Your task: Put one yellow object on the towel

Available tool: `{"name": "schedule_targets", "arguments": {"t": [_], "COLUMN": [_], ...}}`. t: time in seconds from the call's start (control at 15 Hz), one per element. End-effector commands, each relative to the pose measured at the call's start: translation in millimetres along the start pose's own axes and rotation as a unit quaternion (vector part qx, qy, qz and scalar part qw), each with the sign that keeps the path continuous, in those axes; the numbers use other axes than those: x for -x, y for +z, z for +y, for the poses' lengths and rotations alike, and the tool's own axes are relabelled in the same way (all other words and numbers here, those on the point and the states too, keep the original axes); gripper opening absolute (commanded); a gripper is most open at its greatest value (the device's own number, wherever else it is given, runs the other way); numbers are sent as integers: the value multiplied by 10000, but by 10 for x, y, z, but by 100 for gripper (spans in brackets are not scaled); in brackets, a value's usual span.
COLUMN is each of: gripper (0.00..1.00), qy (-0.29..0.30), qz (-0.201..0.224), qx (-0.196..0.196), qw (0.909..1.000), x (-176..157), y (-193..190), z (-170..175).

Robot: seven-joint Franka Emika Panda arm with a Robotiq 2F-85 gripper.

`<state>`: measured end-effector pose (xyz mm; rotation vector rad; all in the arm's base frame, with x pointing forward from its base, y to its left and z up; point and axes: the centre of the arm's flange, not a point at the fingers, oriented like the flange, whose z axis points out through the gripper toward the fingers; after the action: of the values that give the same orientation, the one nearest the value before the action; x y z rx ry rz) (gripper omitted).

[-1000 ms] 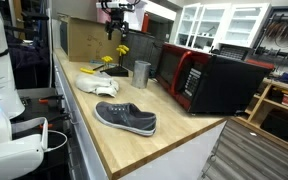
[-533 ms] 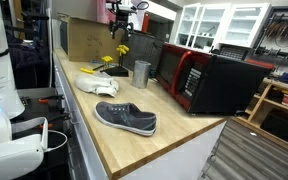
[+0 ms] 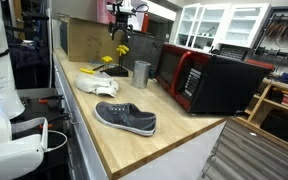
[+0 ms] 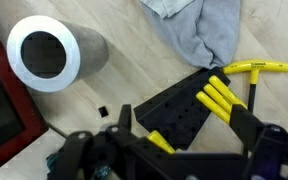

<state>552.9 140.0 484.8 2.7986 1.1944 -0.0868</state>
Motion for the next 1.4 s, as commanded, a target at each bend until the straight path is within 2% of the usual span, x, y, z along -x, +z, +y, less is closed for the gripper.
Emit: {"name": "schedule_targets", "arguments": {"t": [0.0, 0.13, 0.27, 0.4, 0.8, 0.87, 0.93, 1.2, 1.27, 1.33], "gripper": [100, 100, 100, 100, 100, 100, 100, 100, 100, 100], "qy": [-313, -480, -693, -1072, -1905, -1924, -1726, -1799, -2080, -2114], "qz": [153, 244, 379, 591, 1047, 1094, 913, 1013, 1177, 1267], "qx": [294, 526, 600, 512, 667, 623, 658, 658, 432, 355], "qw": [9990, 9972, 9951, 9912, 9738, 9732, 9785, 9762, 9701, 9685], "x": [-59, -160, -243, -354, -706, -720, -626, -683, -708, -724], "y": [71, 93, 96, 123, 95, 33, 156, 78, 132, 158], "z": [-45, -30, 13, 47, -51, -83, -111, -143, -125, -115]}}
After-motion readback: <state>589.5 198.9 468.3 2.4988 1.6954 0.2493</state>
